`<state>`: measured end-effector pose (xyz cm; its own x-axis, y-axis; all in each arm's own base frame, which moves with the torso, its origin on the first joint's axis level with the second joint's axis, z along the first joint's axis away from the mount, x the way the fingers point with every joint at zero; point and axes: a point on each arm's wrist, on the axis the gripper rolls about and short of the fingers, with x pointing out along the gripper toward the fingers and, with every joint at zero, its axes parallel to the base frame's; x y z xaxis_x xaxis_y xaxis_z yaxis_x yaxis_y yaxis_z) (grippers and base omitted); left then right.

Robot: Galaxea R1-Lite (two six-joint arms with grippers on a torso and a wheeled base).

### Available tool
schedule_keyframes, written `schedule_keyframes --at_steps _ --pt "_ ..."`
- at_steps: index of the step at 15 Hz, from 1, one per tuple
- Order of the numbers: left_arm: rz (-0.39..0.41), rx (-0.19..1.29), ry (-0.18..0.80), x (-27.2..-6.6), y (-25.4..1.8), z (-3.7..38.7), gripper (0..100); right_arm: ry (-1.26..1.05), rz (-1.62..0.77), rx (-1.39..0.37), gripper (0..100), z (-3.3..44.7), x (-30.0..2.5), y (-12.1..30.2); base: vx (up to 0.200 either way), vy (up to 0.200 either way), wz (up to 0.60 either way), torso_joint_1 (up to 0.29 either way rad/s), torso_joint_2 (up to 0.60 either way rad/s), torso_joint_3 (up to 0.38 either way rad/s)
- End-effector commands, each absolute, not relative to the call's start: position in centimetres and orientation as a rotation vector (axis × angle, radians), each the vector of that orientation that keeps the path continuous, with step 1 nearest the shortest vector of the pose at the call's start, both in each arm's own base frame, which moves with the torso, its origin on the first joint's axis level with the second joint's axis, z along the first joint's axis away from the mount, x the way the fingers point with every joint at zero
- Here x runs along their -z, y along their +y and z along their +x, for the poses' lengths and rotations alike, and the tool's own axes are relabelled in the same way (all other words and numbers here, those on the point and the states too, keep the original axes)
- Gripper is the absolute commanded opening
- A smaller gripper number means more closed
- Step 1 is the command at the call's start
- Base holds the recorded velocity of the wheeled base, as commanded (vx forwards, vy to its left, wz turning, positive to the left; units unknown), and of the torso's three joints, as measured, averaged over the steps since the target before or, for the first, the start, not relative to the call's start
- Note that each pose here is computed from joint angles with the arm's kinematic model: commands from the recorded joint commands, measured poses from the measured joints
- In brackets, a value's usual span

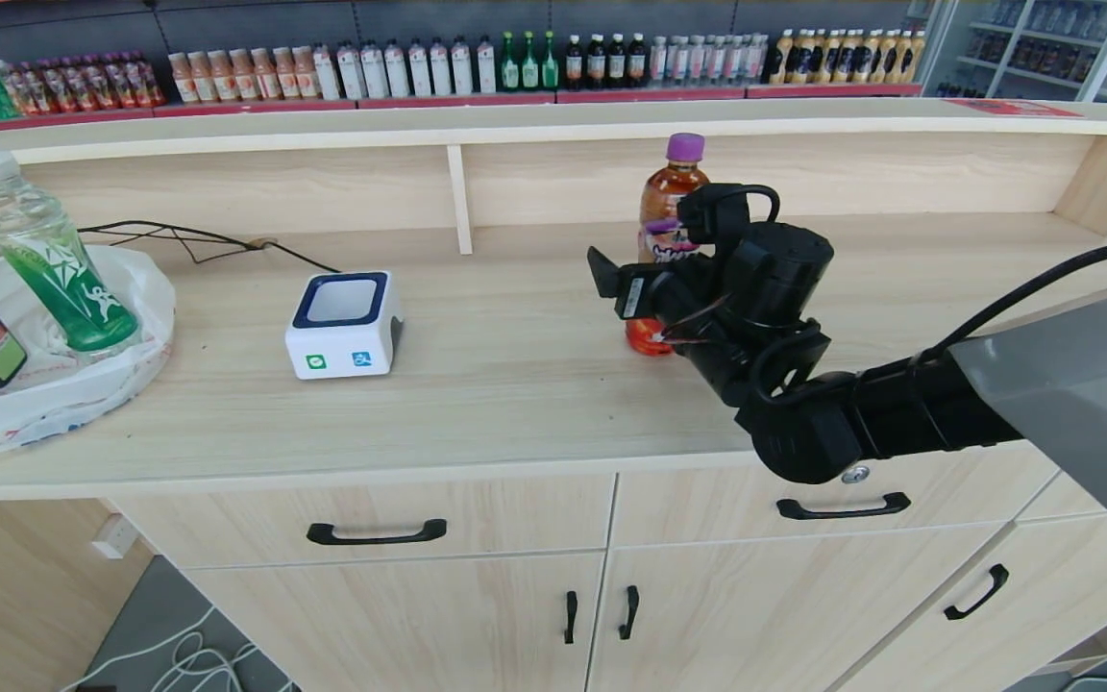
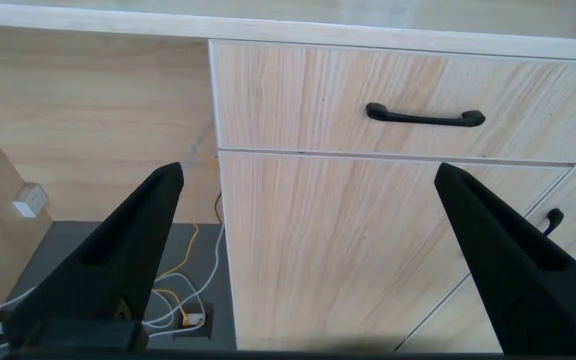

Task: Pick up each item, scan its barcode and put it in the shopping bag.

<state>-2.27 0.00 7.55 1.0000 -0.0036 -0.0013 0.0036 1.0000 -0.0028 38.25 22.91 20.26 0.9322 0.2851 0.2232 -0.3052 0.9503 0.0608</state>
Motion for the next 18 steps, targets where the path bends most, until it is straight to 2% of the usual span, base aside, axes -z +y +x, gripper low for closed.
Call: schedule_keyframes --at_steps 1,6,7,18 --pt "-0.003 0.003 0.002 -7.6 0.0 -2.3 100 -0.215 0.097 -0.303 100 38.3 -20.2 22.9 0.000 0.000 0.00 0.000 0.00 0.000" --pt "-0.003 0.003 0.002 -7.6 0.0 -2.3 100 -0.217 0.100 -0.303 100 38.3 -20.3 22.9 0.000 0.000 0.00 0.000 0.00 0.000" --pt "-0.003 0.003 0.002 -7.6 0.0 -2.3 100 -0.216 0.099 -0.303 0 38.3 -20.3 22.9 0.000 0.000 0.00 0.000 0.00 0.000" --pt "-0.003 0.002 0.002 -7.6 0.0 -2.3 100 -0.245 0.116 -0.296 0 37.8 -21.5 22.5 0.000 0.000 0.00 0.000 0.00 0.000"
